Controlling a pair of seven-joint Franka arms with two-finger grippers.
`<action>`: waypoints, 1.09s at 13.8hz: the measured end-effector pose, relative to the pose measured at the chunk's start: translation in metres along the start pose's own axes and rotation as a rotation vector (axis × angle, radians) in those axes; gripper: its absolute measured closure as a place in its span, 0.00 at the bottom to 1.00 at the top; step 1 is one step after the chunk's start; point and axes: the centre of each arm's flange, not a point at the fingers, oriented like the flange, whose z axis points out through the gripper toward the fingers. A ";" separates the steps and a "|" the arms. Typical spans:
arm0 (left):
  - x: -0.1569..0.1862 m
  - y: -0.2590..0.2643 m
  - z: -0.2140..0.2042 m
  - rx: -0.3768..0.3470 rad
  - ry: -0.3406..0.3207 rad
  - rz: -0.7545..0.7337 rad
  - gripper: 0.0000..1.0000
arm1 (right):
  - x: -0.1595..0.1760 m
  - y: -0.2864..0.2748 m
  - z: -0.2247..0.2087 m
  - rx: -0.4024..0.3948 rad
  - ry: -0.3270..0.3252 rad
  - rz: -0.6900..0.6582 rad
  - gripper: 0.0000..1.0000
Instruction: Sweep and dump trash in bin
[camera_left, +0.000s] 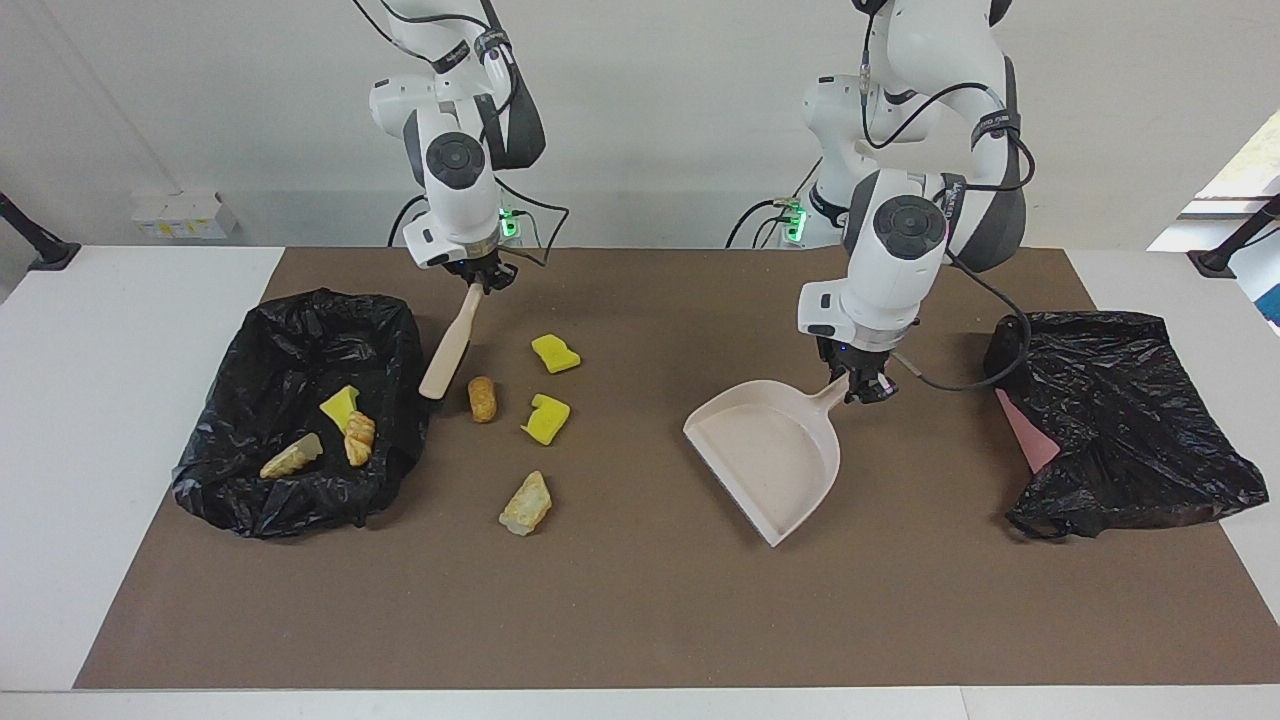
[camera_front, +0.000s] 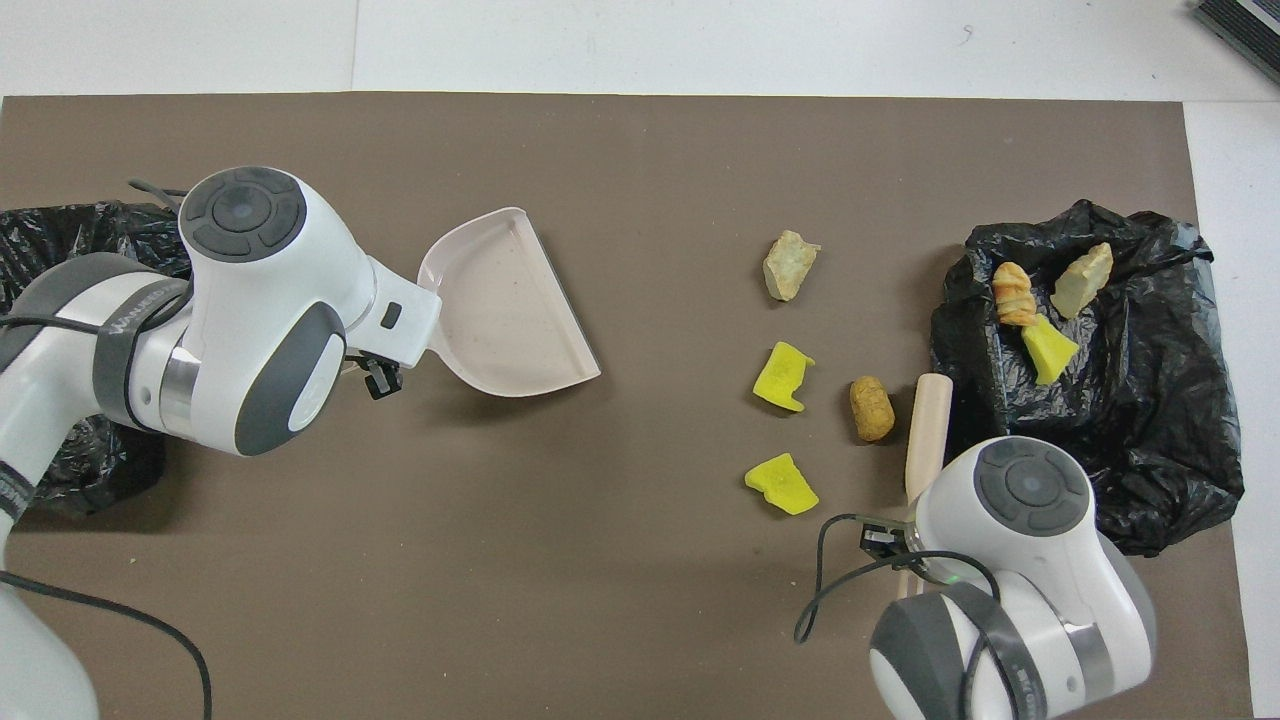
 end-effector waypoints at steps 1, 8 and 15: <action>-0.002 0.000 0.003 -0.005 -0.004 0.044 0.69 | 0.005 -0.004 0.005 0.007 0.005 -0.010 0.74; 0.001 0.051 0.025 0.010 -0.004 0.177 0.69 | 0.042 -0.072 -0.010 0.096 -0.012 -0.035 0.74; 0.039 0.096 0.048 0.038 0.016 0.182 0.69 | 0.031 -0.188 -0.033 0.221 -0.078 -0.005 0.74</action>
